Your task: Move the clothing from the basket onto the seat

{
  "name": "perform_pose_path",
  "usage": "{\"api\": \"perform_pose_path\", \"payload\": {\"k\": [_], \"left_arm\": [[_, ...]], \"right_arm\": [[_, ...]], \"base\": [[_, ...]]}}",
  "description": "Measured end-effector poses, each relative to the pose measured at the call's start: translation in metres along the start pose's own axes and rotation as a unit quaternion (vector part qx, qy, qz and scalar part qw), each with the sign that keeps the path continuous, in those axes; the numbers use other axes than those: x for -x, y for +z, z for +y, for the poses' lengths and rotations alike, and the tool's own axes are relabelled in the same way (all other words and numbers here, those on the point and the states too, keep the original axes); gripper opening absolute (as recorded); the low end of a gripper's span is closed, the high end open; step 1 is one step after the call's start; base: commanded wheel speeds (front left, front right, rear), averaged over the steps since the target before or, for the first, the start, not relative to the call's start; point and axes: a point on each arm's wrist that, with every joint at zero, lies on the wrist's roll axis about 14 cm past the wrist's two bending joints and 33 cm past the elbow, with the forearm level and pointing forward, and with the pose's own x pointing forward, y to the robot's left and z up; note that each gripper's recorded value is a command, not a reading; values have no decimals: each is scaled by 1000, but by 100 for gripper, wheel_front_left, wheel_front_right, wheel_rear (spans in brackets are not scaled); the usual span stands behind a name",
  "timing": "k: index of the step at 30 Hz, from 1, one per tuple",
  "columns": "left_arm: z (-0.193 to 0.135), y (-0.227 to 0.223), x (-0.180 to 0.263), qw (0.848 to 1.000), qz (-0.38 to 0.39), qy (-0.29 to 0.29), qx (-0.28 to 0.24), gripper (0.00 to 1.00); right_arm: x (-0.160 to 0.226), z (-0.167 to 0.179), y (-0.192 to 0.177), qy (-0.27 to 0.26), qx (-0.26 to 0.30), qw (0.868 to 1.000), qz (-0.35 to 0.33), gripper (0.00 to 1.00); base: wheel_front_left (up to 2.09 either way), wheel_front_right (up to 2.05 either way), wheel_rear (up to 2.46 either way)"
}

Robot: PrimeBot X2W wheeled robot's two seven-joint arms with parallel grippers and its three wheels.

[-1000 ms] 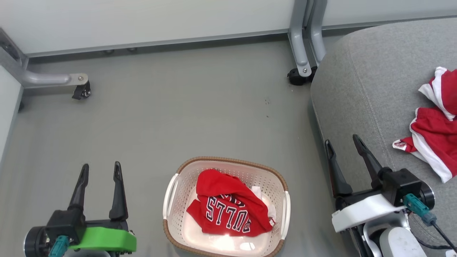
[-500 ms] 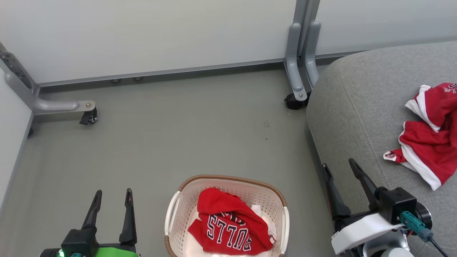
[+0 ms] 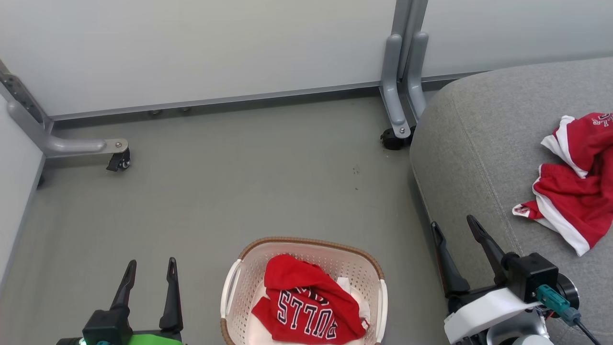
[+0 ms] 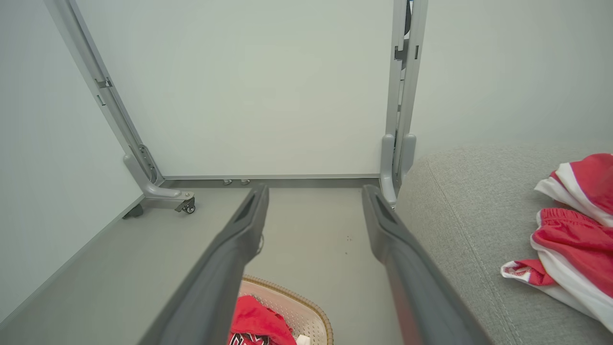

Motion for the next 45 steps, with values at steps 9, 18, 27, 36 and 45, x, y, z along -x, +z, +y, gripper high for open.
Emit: {"api": "perform_pose_path", "payload": {"k": [9,18,27,36,45], "left_arm": [[-2,-2,0,1000,3,-4,-2,100],[-44,-11,-17,997,17,-80,-13,100],[-132,-43,-42,971,69,-226,-32,100],[-187,-97,-64,931,138,-335,-51,100],[-206,-168,-77,886,209,-406,-80,100]], "right_arm": [[1,0,0,-1,-4,1000,0,100],[0,-6,-4,-9,-6,1000,6,100],[-18,-19,-2,-23,-1,1000,0,100],[-50,-39,-15,-40,0,999,-2,100],[-78,-58,-55,-58,-8,998,24,100]], "base": [[0,0,0],[0,0,0],[0,0,0],[0,0,0],[0,0,0]]}}
